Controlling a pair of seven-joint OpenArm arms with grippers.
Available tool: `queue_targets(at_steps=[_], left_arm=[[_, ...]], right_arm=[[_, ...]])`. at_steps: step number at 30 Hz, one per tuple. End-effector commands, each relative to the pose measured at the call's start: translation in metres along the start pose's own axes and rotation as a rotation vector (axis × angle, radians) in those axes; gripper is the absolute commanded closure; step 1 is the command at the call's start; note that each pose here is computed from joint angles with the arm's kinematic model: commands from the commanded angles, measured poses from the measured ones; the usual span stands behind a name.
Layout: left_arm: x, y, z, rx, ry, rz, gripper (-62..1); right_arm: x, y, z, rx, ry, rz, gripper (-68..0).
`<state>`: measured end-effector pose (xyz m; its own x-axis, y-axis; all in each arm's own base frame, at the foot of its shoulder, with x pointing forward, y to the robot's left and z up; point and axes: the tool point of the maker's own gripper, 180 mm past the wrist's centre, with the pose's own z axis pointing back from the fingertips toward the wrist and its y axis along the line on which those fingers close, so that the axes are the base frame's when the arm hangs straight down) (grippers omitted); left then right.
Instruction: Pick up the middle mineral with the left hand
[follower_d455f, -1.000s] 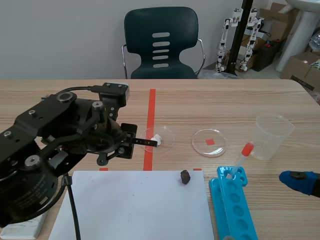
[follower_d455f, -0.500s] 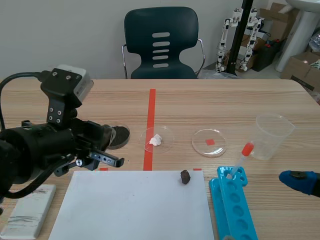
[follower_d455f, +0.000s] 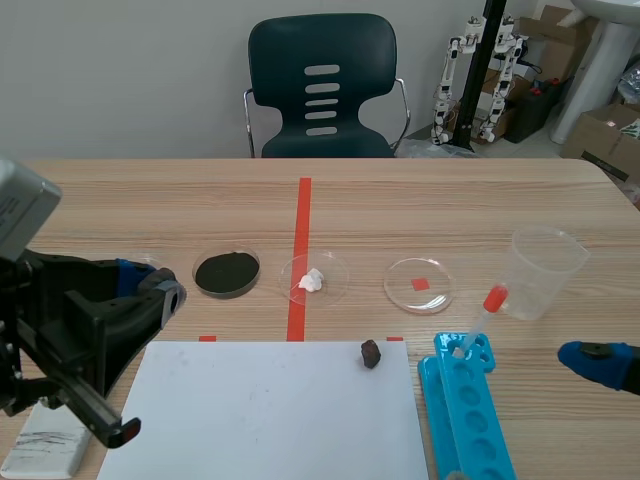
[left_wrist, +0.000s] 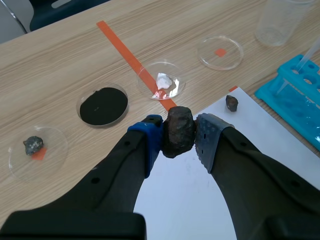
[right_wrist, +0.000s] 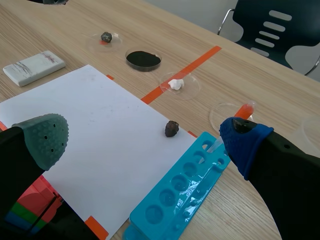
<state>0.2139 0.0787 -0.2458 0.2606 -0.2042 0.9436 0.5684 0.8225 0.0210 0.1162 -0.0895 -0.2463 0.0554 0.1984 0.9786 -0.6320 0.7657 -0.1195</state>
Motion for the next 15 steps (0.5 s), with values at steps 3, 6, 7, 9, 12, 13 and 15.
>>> queue_targets(at_steps=[3,6,7,9,12,13,15], left_arm=[[0.007,0.002,0.012,0.023,-0.052,0.003,-9.8],[0.008,0.006,0.022,0.043,-0.071,0.002,-9.8],[0.009,0.007,0.025,0.047,-0.079,0.001,-9.8],[0.010,0.009,0.029,0.054,-0.093,-0.001,-9.8],[0.010,0.008,0.034,0.042,-0.095,-0.010,-9.8],[0.010,0.009,0.034,0.043,-0.095,-0.016,-9.8],[0.009,0.009,0.034,0.042,-0.088,-0.029,-9.8]], right_arm=[[0.006,-0.001,0.000,-0.005,-0.025,-0.003,-63.8],[0.006,-0.001,0.000,-0.005,-0.025,-0.003,-63.8],[0.006,-0.001,0.000,-0.005,-0.025,-0.003,-63.8],[0.006,-0.001,0.000,-0.005,-0.025,-0.003,-63.8],[0.006,-0.001,0.000,-0.005,-0.025,-0.003,-63.8],[0.006,-0.001,0.000,-0.005,-0.025,-0.003,-63.8],[0.006,-0.001,0.000,-0.005,-0.025,-0.003,-63.8]])
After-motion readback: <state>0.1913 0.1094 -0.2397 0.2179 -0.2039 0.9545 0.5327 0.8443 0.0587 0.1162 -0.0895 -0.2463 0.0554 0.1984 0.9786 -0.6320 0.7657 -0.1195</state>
